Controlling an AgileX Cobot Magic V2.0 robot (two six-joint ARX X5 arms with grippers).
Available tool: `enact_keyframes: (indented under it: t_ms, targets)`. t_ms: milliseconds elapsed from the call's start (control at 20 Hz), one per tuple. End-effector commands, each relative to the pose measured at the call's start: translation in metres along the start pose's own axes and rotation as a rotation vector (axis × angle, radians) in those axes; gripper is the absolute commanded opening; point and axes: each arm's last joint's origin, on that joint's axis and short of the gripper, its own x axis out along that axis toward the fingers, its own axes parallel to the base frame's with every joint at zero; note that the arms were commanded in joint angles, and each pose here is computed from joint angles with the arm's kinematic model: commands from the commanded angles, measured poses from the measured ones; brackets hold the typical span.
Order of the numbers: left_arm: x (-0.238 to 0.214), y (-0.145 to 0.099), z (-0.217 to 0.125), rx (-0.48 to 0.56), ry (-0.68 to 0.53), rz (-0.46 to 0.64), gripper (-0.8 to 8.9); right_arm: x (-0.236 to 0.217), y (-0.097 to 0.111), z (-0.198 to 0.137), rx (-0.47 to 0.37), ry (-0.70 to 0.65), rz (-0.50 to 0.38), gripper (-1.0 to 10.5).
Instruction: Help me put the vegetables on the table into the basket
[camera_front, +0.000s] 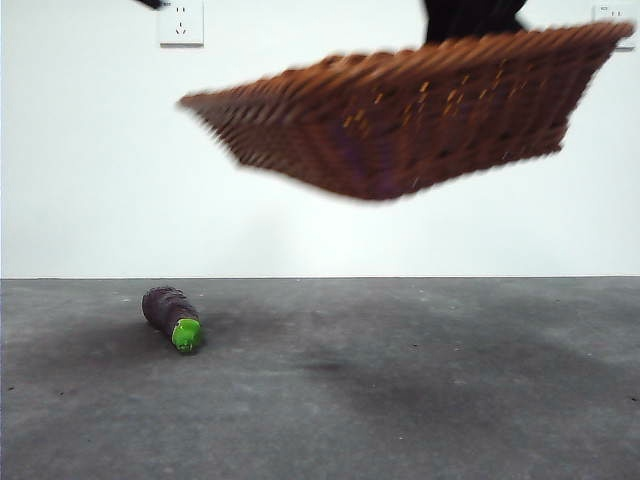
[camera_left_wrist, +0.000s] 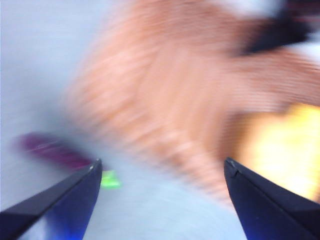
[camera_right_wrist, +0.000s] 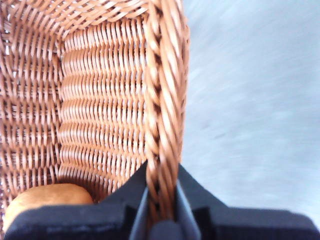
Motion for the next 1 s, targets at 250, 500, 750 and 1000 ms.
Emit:
enact_keyframes:
  t_ms: [250,500,750,1000]
  targets:
    - [0.046,0.048,0.011,-0.261,0.019,0.15,4.08,-0.09,-0.003,-0.024,0.029,-0.251,-0.081,-0.1]
    - [0.122,0.079,0.01,-0.37,0.136,0.218,4.09,-0.119,0.011,-0.041,-0.017,-0.305,-0.097,-0.1]
    - [0.178,0.108,0.015,-0.474,0.293,0.267,4.09,-0.129,0.018,-0.051,-0.053,-0.311,-0.103,-0.1]
    - [0.215,0.126,0.001,-0.584,0.436,0.325,4.09,-0.129,0.018,-0.053,-0.072,-0.3,-0.105,-0.1]
